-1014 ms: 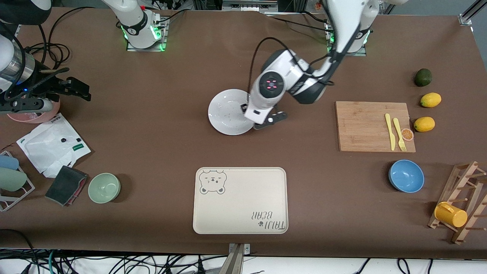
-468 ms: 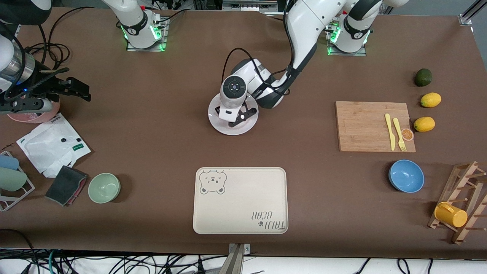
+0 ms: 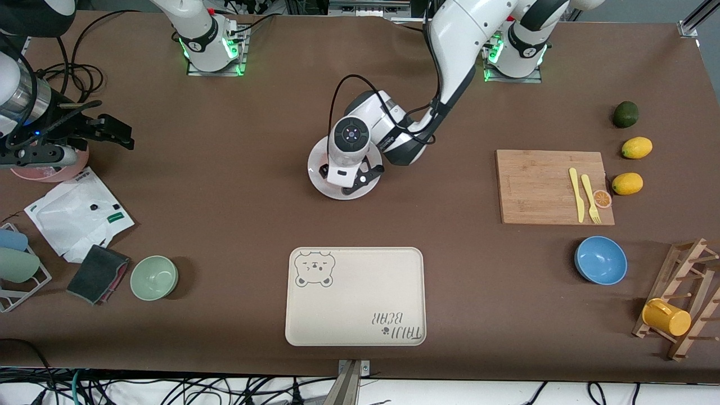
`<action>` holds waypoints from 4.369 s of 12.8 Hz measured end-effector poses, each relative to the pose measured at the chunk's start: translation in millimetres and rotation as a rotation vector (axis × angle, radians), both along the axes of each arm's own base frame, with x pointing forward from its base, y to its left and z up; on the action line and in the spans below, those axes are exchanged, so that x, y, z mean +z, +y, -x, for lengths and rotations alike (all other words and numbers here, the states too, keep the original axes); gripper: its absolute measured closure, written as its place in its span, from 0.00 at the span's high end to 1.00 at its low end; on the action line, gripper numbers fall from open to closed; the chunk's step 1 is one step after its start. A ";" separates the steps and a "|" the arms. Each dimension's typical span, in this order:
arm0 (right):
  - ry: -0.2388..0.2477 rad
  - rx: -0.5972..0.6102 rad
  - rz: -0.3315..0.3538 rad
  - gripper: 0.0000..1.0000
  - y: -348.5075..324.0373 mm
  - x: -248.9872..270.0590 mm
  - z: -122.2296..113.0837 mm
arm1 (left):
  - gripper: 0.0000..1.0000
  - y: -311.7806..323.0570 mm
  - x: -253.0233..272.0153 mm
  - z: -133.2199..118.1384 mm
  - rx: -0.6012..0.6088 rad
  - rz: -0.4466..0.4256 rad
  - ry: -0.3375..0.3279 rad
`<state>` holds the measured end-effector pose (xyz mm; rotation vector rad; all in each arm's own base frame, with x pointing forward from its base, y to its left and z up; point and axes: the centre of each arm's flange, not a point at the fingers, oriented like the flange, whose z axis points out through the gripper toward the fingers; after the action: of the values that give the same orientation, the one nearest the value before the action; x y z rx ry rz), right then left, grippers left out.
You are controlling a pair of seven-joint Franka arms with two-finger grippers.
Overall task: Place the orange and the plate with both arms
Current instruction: 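Open the left gripper to drop the orange onto the plate, then retract the left gripper while the right gripper reaches toward the plate, then grip the white plate rim with the right gripper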
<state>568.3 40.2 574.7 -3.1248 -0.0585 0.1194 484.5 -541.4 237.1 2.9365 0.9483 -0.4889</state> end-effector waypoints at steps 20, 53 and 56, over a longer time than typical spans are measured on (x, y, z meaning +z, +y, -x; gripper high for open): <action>0.125 0.044 -0.240 1.00 81.9 -114.7 -25.1 | 1.00 492.7 210.8 -174.3 -0.904 0.174 -0.049; 0.067 -0.001 -0.848 0.97 203.1 -422.0 108.2 | 1.00 544.1 350.1 -74.5 -0.756 0.066 -0.231; 0.074 -0.021 -0.857 0.93 202.8 -430.2 111.3 | 1.00 545.3 349.9 -74.2 -0.754 0.067 -0.229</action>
<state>457.1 243.0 144.5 -2.2630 -0.0567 0.1573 558.8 3.9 587.0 3.0996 -0.2217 -0.1637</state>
